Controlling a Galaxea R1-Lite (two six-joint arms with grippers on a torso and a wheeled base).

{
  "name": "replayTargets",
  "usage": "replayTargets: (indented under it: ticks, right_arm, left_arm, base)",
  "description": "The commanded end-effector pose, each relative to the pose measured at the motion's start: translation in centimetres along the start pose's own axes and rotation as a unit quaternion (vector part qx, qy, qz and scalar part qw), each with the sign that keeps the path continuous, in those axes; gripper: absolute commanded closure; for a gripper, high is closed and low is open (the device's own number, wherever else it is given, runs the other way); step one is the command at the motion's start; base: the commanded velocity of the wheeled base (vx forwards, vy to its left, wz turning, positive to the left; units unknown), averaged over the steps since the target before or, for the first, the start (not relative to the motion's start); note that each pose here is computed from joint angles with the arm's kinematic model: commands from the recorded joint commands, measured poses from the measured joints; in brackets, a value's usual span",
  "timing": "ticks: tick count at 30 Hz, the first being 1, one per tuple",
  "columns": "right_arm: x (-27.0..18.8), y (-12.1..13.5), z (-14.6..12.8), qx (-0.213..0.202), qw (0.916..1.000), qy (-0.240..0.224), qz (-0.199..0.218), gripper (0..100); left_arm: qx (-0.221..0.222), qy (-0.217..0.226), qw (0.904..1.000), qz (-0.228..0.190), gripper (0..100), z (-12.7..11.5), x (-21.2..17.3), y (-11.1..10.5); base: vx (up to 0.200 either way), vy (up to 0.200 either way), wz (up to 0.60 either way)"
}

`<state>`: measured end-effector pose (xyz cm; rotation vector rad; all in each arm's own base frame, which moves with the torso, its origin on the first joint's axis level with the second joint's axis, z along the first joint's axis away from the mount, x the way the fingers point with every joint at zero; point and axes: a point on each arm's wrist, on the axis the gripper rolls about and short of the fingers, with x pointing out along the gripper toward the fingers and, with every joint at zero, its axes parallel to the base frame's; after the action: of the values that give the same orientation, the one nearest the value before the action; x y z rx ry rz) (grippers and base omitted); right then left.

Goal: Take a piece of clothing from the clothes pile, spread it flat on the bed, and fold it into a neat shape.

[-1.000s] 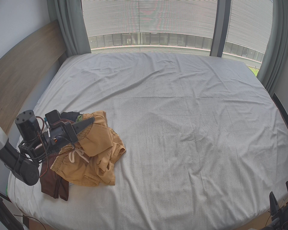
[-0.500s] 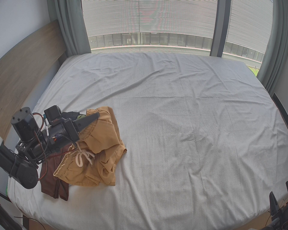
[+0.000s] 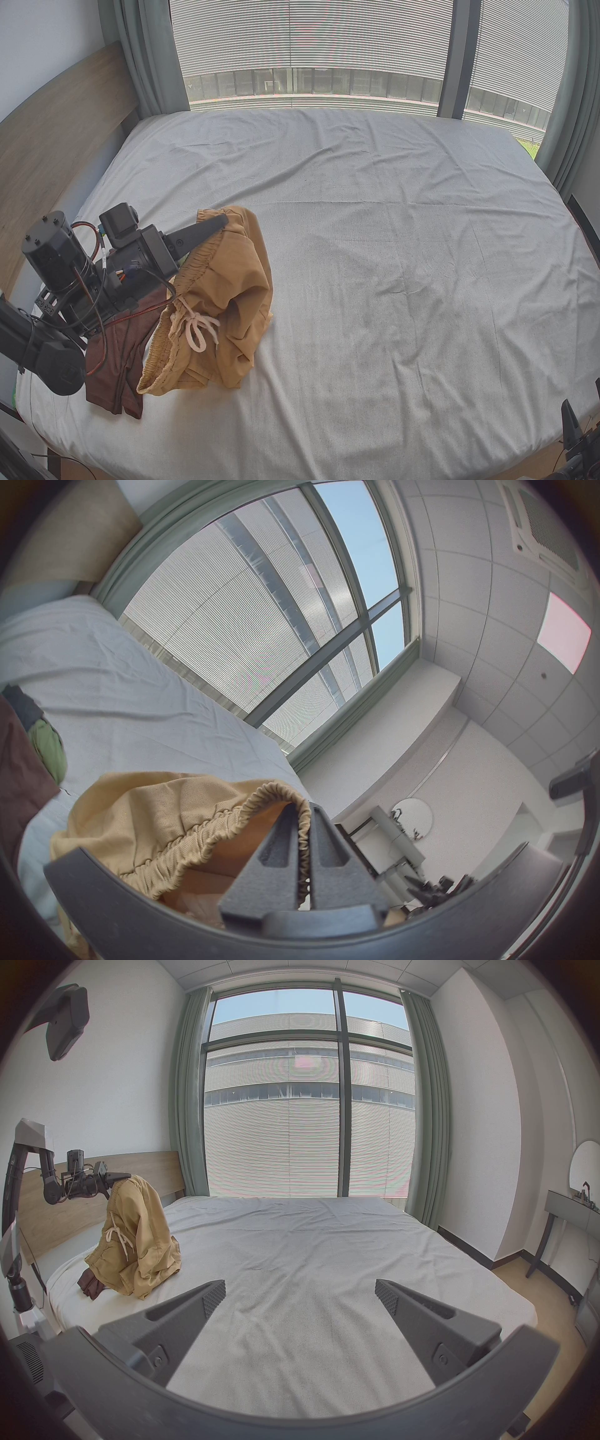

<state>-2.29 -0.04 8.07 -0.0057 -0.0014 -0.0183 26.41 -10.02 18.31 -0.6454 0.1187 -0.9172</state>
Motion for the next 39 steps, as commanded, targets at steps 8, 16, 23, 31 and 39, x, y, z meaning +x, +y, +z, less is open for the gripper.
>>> replayTargets:
  ticks: [8, 16, 23, 31, 39]
  right_arm:
    - [0.0, 0.0, -0.5, 0.000, 1.0000, 0.003, 0.000, 0]
    - [0.0, 0.0, -0.5, 0.000, 1.0000, 0.003, -0.001, 0]
    - [0.0, 0.0, -0.5, 0.000, 1.0000, 0.003, 0.000, 0]
    - [0.0, 0.0, -0.5, -0.001, 1.0000, 0.003, -0.001, 0]
    - [0.0, 0.0, -0.5, -0.001, 1.0000, 0.003, -0.001, 0]
  left_arm:
    - [-0.022, -0.001, 0.9984, -0.052, 100, -0.5, 2.0, -1.8]
    - [-0.014, -0.007, 0.9955, -0.093, 100, -0.3, 3.6, -3.3]
    - [-0.010, -0.020, 0.9926, -0.120, 100, 0.0, 4.7, -4.9]
    - [-0.023, -0.022, 0.9878, -0.152, 100, 0.1, 5.7, -6.6]
    - [-0.021, -0.046, 0.9799, -0.193, 100, 0.9, 7.0, -9.1]
  base:
    - [0.000, 0.000, 0.00]
    - [0.000, 0.000, 0.00]
    - [0.000, 0.000, 0.00]
    - [0.000, 0.000, 0.00]
    - [0.000, 0.000, 0.00]
